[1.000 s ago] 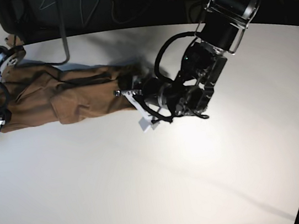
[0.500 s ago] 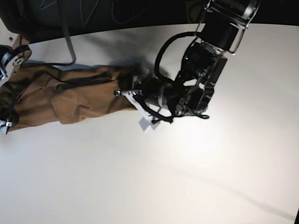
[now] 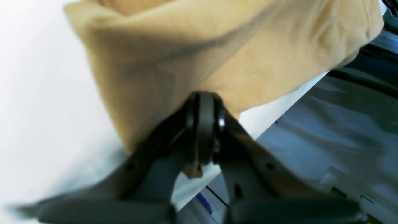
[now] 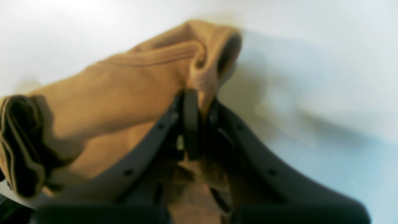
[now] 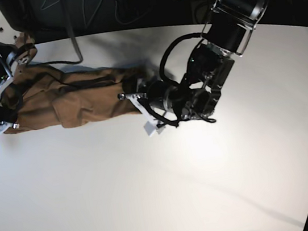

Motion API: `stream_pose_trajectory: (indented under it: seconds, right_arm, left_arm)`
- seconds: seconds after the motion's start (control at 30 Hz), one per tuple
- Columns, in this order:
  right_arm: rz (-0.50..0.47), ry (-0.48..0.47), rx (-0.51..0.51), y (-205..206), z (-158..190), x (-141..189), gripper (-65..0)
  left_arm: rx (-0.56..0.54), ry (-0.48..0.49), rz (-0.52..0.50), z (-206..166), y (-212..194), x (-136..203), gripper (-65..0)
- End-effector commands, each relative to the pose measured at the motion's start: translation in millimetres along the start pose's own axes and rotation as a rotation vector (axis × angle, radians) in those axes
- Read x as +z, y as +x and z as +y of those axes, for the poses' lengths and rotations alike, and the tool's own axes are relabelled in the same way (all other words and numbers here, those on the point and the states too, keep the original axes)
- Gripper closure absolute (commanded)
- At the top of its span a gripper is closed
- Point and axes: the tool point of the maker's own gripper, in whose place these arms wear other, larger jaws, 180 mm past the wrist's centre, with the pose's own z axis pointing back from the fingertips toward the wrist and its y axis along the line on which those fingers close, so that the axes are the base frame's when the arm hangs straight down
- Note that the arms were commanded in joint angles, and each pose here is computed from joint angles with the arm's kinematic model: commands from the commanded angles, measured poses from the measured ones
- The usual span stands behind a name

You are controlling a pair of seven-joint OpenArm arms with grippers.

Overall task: Fold the T-shirt properly
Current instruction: 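Lift the strip end with the right gripper while left holds, then fold the held end with the right gripper toward the left gripper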

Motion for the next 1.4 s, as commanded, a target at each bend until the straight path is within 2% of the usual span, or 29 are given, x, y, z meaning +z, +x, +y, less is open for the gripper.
stream_pose_trajectory:
  seconds: [0.0,0.23,0.4,0.63,0.73,0.9,1.37]
  right_arm:
    - [-0.028,-0.021,0.022,13.5,-3.4,9.8,-1.6]
    - [0.016,-0.038,0.085,8.7,2.3,4.5,-1.6]
    - [0.017,-0.087,0.200,10.2,17.3,6.8,-1.7]
    - [-0.127,-0.194,0.393,31.8,49.8,39.1,-1.7]
    - [-0.172,-0.200,0.456,35.7,71.2,46.1,-1.7]
    - [-0.175,-0.165,0.533,26.0,103.1,38.0,-1.6]
    - [-0.266,0.017,0.745,1.4,192.5,10.5,-1.6]
  left_arm:
    - [-0.019,0.030,-0.035,2.8,13.5,7.3,-1.8]
    - [-0.019,0.029,-0.033,2.0,13.7,7.4,-1.8]
    - [-0.019,0.029,-0.036,2.0,14.2,7.5,-1.8]
    - [-0.021,0.032,-0.036,2.0,14.4,7.2,-1.8]
    - [-0.020,0.032,-0.037,2.1,14.4,7.2,-1.8]
    - [-0.014,0.032,-0.037,2.3,14.7,7.5,-1.8]
    - [-0.024,0.028,-0.055,-0.8,21.9,11.8,-1.8]
